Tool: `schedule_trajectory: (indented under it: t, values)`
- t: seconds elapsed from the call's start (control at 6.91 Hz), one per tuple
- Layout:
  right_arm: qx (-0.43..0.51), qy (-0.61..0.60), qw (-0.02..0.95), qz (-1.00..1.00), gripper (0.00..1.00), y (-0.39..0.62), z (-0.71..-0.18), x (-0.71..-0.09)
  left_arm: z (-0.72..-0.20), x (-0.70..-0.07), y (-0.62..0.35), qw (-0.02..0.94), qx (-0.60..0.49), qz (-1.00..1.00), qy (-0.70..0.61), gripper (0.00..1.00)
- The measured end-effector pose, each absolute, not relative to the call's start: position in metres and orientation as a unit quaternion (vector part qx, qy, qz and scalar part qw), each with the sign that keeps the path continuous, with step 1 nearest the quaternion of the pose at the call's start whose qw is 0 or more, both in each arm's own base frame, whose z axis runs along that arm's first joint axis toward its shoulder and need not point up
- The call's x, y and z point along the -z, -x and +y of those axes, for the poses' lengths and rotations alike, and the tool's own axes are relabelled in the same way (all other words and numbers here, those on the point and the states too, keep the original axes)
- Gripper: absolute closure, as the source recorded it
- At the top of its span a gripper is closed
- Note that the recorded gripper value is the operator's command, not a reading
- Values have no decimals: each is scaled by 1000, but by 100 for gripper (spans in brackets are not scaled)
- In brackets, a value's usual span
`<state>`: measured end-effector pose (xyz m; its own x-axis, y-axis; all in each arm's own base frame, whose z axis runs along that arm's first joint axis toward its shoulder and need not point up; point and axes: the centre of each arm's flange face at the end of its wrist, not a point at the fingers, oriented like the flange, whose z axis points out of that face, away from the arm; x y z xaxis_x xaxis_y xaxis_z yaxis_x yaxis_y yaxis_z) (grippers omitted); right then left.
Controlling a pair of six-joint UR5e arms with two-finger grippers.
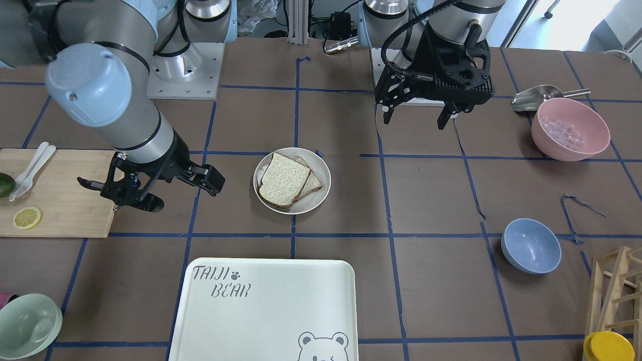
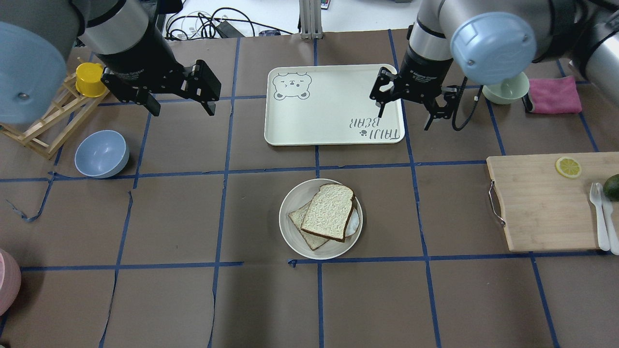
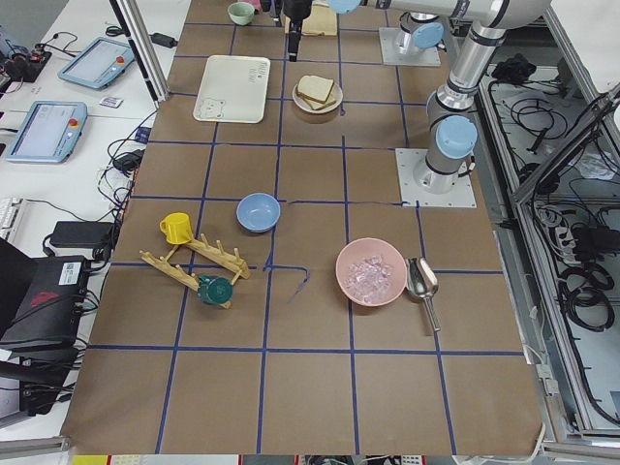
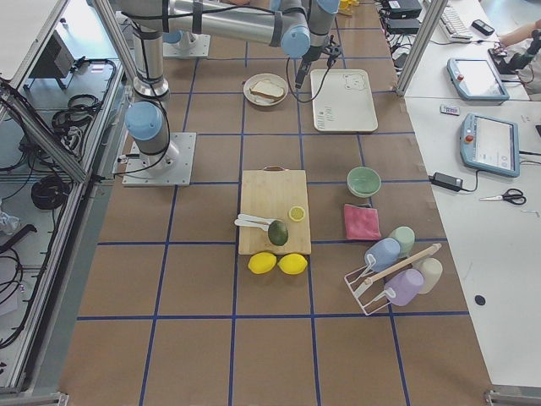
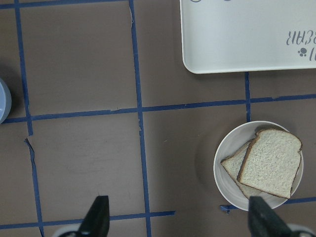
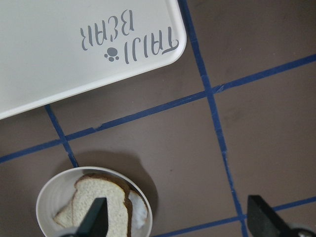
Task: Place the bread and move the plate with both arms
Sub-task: 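Raise the right gripper away while the left arm reaches to the plate rim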
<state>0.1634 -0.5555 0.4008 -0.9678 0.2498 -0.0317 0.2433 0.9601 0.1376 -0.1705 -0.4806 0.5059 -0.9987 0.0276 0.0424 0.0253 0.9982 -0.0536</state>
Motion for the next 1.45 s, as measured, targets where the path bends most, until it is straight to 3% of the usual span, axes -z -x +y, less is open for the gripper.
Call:
schedule_trajectory:
  t: [0.43, 1.01, 1.45]
  values:
    - [-39, 29, -23, 999, 0, -142, -517, -461, -473, -456, 210, 18, 18, -997, -66, 0]
    - [-15, 43, -33, 998, 0, -141, -505, -484, -442, -290, 248, 38, 35, -995, -83, 0]
    - [0, 46, -13, 999, 0, -145, -497, -497, -415, -225, 257, 38, 76, -991, -103, 0]
